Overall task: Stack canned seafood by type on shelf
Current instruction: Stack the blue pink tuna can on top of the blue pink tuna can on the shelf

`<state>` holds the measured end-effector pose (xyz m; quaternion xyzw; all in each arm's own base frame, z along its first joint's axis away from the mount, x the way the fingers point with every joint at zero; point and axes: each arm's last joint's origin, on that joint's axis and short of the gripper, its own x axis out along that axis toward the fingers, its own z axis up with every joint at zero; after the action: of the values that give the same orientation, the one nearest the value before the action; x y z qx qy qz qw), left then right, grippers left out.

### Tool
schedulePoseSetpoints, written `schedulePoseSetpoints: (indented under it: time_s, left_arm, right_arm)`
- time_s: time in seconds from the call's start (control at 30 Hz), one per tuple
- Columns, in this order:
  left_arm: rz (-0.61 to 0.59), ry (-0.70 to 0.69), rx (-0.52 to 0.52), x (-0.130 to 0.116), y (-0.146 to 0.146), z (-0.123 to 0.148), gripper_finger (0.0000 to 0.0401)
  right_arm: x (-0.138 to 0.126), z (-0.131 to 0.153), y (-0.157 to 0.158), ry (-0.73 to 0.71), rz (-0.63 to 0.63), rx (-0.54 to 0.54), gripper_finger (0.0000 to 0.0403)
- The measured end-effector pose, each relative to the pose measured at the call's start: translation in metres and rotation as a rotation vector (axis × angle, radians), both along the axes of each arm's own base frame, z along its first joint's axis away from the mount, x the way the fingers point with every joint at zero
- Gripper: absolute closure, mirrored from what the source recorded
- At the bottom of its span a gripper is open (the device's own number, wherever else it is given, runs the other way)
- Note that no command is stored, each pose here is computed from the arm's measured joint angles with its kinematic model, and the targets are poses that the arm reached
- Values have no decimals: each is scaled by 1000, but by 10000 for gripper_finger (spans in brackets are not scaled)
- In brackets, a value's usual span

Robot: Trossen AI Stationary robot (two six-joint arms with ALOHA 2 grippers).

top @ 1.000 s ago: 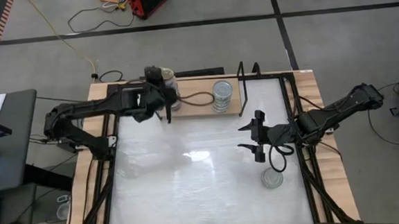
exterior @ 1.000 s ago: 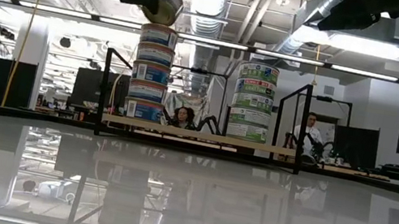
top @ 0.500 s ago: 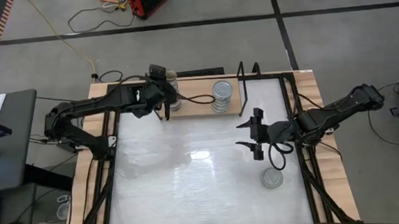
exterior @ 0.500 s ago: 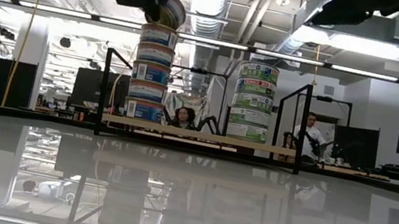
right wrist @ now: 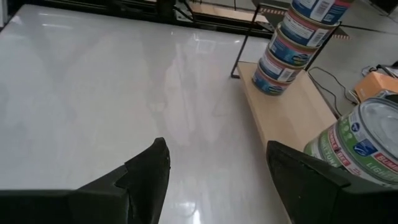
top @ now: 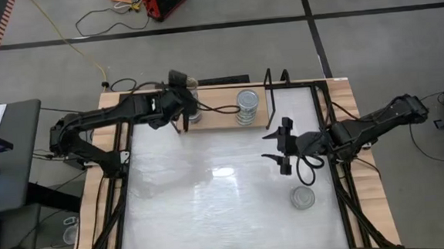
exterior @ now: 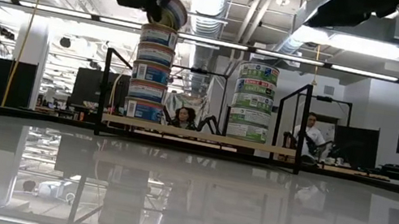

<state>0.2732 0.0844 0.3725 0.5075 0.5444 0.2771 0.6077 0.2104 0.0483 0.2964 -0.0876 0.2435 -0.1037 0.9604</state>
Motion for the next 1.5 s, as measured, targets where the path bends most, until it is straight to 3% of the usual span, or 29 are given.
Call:
schedulePoseSetpoints:
  time_s: [0.6,1.03,1.5]
  left_arm:
    - [22,-60,-56,-3,17,-1,203]
    - [-37,-49,-50,3,-2,-1,100]
    - [-53,3,-33,3,-15,-3,92]
  right_arm:
    - [0,0,0,2,4,-4,111]
    - [0,0,1,3,5,-4,111]
    - [0,0,1,-1,-2,9,111]
